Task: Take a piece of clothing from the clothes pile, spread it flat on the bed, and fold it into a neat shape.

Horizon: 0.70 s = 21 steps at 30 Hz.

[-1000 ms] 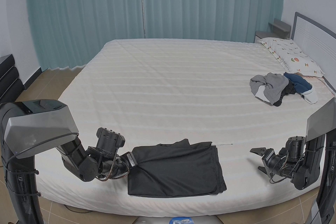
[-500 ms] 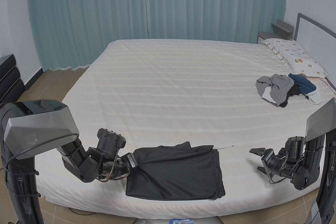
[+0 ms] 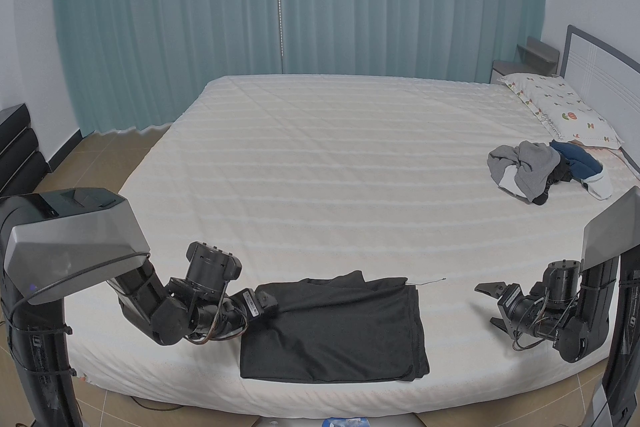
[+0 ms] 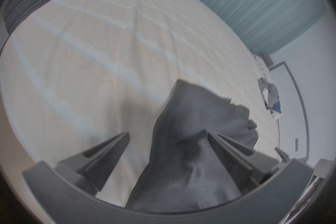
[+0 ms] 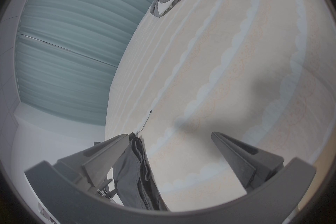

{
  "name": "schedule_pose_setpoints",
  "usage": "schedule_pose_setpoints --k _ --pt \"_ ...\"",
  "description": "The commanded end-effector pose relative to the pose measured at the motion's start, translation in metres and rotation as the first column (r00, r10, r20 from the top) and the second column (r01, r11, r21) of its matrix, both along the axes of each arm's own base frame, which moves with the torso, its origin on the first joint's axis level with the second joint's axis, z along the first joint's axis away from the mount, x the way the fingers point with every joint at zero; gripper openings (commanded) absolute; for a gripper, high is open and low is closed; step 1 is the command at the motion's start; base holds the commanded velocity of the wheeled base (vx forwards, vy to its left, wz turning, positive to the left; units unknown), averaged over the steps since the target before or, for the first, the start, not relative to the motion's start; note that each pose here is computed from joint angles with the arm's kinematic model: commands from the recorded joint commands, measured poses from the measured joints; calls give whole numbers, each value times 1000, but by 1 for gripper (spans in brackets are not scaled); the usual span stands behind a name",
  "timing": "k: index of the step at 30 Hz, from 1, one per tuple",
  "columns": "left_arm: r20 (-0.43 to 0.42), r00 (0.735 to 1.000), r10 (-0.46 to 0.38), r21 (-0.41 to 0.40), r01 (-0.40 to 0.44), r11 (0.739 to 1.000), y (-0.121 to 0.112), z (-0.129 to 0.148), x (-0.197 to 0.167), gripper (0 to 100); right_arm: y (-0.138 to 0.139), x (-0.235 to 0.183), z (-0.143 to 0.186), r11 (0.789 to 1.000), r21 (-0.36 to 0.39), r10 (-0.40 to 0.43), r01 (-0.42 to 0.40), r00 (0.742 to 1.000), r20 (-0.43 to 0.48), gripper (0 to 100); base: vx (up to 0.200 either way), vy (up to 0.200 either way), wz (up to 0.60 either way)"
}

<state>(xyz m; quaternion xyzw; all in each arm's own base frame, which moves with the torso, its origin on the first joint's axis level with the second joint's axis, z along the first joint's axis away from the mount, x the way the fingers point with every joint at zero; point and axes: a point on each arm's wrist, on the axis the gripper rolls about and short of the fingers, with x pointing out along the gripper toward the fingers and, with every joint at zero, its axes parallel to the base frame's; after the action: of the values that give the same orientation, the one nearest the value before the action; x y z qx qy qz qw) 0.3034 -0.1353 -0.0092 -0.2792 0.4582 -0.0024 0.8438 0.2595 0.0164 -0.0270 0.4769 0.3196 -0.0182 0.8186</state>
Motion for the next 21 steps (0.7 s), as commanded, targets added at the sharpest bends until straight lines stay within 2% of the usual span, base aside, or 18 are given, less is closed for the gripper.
schedule_pose_setpoints --k 1,4,16,17,21 --pt "71 997 37 -40 -35 999 1 8 17 100 1 1 1 1000 0 4 -4 1000 13 100 0 0 0" --pt "103 992 69 -89 -60 994 -5 3 32 100 1 1 0 1000 -1 5 -5 1000 11 100 0 0 0" --pt "132 990 58 -96 -46 994 -19 -9 53 100 1 1 0 1000 -1 5 -5 1000 10 100 0 0 0" --pt "132 989 59 -96 -47 994 -19 -10 53 0 1 1 0 1000 -1 5 -5 1000 10 100 0 0 0" --pt "133 989 67 -84 -57 995 -19 -12 53 0 1 1 0 1000 -1 5 -5 1000 10 100 0 0 0"
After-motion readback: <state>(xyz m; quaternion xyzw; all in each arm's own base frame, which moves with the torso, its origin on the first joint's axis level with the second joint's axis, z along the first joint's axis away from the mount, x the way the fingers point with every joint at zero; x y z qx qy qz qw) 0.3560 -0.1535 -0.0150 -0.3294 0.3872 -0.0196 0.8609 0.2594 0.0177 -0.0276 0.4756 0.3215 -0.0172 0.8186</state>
